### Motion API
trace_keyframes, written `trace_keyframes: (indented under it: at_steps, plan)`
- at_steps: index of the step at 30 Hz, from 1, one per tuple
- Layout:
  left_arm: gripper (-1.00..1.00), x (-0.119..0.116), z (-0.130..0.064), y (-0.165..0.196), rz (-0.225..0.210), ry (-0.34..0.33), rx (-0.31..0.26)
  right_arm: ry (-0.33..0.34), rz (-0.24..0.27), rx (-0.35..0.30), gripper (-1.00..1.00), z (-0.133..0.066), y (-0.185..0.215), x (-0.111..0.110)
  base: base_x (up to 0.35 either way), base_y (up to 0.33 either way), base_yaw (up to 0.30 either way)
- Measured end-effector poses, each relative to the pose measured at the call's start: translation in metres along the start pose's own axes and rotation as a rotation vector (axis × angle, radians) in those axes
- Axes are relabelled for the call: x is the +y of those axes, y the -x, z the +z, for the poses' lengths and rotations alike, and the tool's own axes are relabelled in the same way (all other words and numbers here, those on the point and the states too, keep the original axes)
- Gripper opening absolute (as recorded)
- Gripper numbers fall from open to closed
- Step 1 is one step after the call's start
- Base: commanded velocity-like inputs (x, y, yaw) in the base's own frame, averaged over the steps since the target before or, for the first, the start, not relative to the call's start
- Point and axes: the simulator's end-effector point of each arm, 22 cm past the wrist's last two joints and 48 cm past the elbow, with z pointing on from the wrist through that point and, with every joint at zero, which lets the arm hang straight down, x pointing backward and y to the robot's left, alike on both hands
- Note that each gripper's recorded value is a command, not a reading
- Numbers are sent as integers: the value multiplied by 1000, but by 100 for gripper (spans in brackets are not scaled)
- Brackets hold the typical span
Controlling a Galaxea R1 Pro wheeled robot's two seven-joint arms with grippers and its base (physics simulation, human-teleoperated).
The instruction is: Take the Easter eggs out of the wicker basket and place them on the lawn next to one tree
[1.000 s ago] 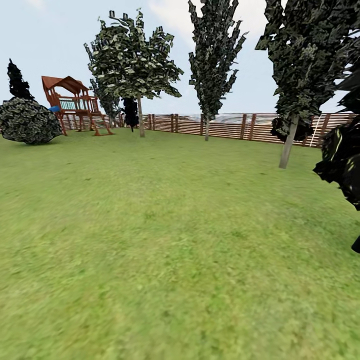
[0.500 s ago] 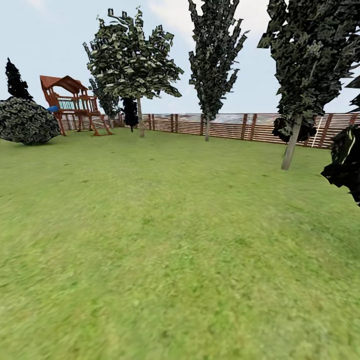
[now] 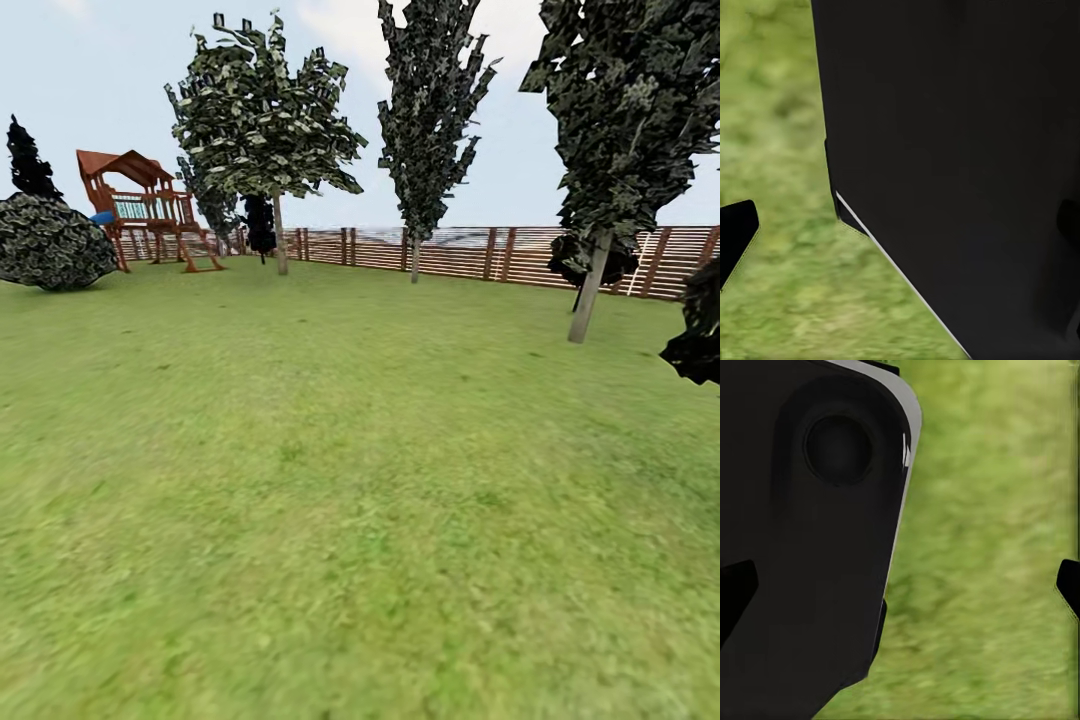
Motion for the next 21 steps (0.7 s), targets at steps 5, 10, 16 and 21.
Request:
trace_keyframes:
  at_steps: [5, 10, 16, 21]
  plan:
    - [100, 0, 0, 0, 0, 0, 0, 0, 0, 0, 100, 0, 0, 0, 326, 0, 0]
    - [100, 0, 0, 0, 0, 0, 0, 0, 1, 0, 100, 0, 0, 0, 326, 0, 0]
    - [100, 0, 0, 0, 0, 0, 0, 0, 0, 0, 100, 0, 0, 0, 326, 0, 0]
    - [100, 0, 0, 0, 0, 0, 0, 0, 0, 0, 100, 0, 0, 0, 326, 0, 0]
